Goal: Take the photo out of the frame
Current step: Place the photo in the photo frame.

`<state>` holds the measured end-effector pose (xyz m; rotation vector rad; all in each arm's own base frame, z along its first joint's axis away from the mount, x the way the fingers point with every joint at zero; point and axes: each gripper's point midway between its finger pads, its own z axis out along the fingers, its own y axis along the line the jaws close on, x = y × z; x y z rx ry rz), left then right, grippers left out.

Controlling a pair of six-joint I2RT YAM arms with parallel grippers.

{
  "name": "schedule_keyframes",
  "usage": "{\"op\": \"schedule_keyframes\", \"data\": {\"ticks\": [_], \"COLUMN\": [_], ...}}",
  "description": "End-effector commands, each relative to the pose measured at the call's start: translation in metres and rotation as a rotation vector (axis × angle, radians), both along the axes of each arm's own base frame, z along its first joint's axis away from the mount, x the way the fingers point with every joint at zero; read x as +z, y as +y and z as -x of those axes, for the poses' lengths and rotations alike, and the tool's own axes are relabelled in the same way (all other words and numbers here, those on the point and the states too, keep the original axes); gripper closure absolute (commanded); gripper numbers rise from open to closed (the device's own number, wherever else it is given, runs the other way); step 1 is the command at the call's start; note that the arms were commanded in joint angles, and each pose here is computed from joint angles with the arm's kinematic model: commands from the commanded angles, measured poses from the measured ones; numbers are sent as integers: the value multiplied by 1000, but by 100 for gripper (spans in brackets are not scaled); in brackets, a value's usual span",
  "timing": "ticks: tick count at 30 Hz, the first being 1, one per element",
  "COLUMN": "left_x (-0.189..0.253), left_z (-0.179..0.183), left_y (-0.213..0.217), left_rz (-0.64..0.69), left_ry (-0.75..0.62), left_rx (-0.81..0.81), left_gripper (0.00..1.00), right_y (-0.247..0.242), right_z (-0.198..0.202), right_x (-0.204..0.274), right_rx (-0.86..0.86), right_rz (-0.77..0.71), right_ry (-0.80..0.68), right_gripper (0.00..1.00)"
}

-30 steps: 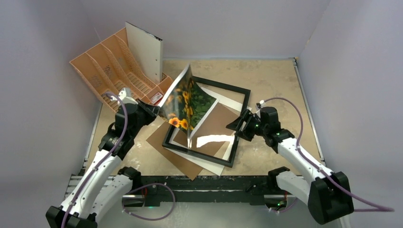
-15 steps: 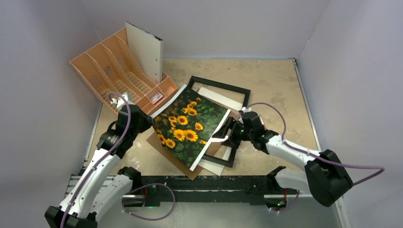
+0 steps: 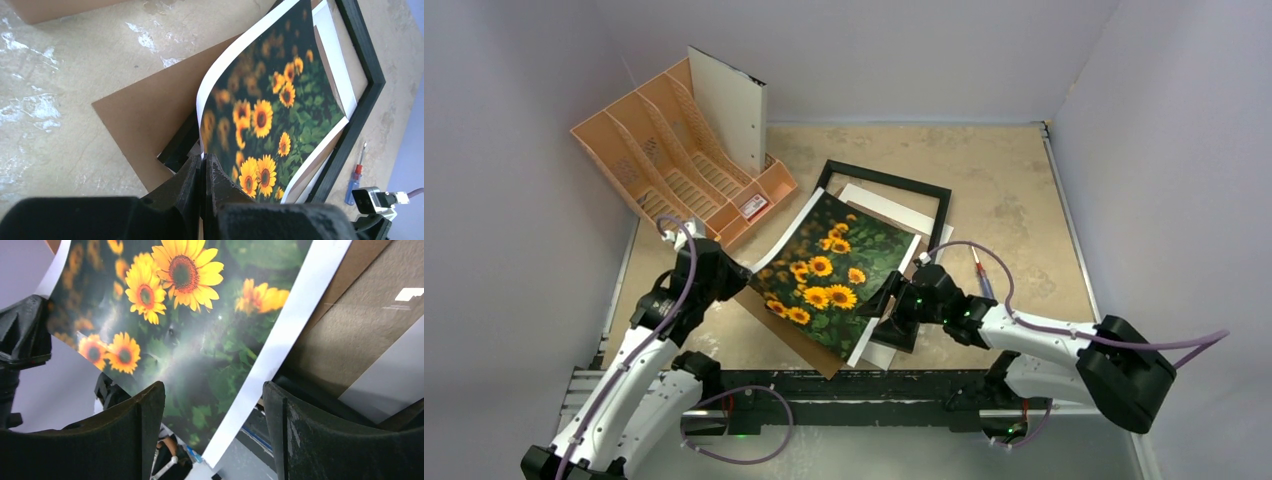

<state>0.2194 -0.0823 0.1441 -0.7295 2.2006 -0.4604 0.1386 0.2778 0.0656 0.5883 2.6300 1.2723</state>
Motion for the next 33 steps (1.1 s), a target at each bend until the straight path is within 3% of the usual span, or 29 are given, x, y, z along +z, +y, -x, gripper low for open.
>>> {"op": "schedule_keyframes", "data": {"ticks": [1, 18, 23, 27, 30, 33], "left_x": [-3, -14, -17, -21, -25, -32], "left_z": [8, 11, 13, 16, 20, 25], "left_y": [-1, -3, -6, -12, -15, -15], "left_rz": [61, 111, 130, 148, 153, 142], "left_ry": [19, 45, 47, 61, 72, 87], "left_rx": [42, 80, 67, 37, 15, -6], "left_gripper": [100, 100, 100, 100, 100, 100], "right_y": [-2, 1, 19, 34, 35, 20], "right_z": [-4, 44, 27, 12, 12, -1], "right_x": [4, -11, 9, 30, 33, 36], "right_rx": [-92, -137, -163, -169, -165, -217], "right_rz": [18, -15, -179, -231, -247, -228], "right_ry": [16, 171, 78, 1, 1, -42], "right_gripper": [26, 30, 37, 56, 86, 100]}}
